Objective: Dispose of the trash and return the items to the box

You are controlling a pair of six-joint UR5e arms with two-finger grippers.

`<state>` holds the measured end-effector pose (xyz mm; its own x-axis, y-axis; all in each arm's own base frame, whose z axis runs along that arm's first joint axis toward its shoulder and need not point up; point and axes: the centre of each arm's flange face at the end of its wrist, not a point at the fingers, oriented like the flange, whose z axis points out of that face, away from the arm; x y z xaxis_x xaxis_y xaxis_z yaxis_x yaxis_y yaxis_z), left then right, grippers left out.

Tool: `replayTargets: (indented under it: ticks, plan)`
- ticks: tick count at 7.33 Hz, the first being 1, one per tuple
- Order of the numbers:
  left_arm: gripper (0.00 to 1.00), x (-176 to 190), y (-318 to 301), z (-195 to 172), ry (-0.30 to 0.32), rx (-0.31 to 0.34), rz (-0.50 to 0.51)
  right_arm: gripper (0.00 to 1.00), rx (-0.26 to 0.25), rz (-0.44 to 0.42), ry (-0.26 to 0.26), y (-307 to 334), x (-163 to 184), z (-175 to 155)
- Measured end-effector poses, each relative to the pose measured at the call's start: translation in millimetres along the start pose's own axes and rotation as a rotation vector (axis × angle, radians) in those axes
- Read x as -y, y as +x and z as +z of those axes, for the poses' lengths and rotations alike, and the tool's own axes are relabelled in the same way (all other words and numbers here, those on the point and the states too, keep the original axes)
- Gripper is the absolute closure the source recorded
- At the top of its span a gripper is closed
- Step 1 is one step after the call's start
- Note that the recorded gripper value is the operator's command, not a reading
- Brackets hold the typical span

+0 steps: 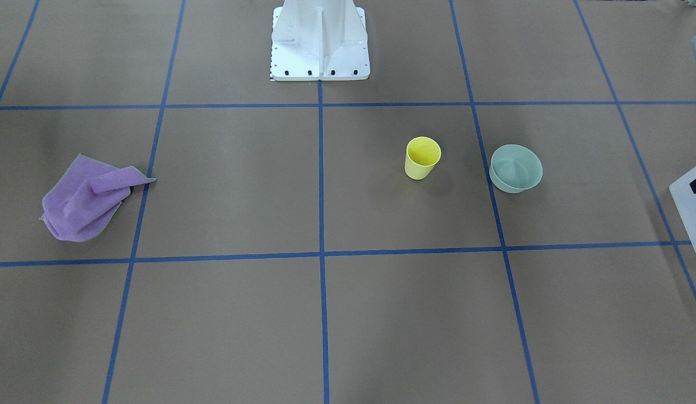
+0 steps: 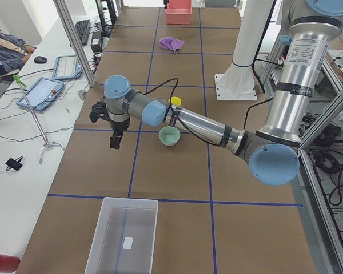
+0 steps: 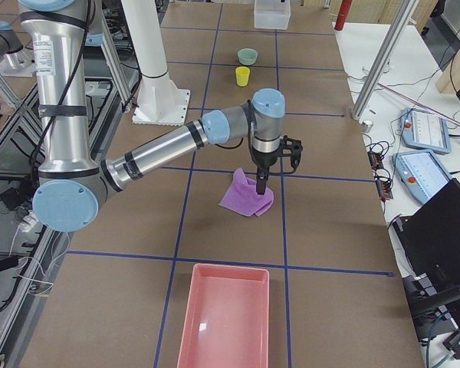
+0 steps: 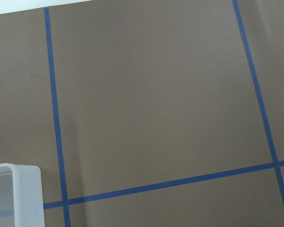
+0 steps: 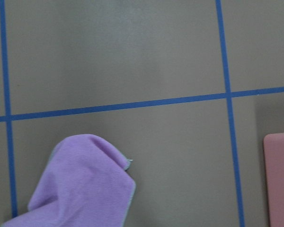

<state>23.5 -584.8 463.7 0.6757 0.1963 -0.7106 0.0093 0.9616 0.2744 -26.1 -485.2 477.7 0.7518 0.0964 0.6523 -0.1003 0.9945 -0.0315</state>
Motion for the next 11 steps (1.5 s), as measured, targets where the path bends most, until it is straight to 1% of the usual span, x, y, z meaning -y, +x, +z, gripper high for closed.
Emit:
replayTargets:
  ticks: [2, 3, 5, 8, 9, 10, 11]
  plan:
    - [0.02, -11.8, -9.7, 8.2, -0.002, 0.002, 0.04, 0.0, 0.009, -0.064, -0.018, 44.6, 10.5, 6.3]
    - [0.03, -21.5, -22.8, 19.1, -0.014, 0.004, 0.064, 0.0, 0.014, -0.08, -0.018, 49.9, 12.4, 5.9]
    - [0.03, -42.9, -37.3, 26.1, -0.027, 0.008, 0.058, 0.0, 0.022, -0.095, -0.009, 51.7, 12.2, 4.7]
    - [0.02, -48.7, -32.7, 22.9, -0.02, 0.002, 0.073, 0.0, 0.029, -0.108, -0.01, 48.4, 15.7, 6.8]
    - [0.02, -49.7, -30.2, 23.3, -0.022, -0.001, 0.074, 0.0, 0.031, -0.116, -0.004, 47.5, 18.1, 7.5]
    - [0.02, -50.2, -23.8, 22.8, -0.02, -0.002, 0.073, 0.0, 0.036, -0.131, 0.015, 46.2, 19.2, 6.4]
    - [0.02, -55.5, -14.9, 23.7, -0.019, 0.01, 0.073, 0.0, 0.04, -0.15, 0.033, 43.6, 21.0, 6.4]
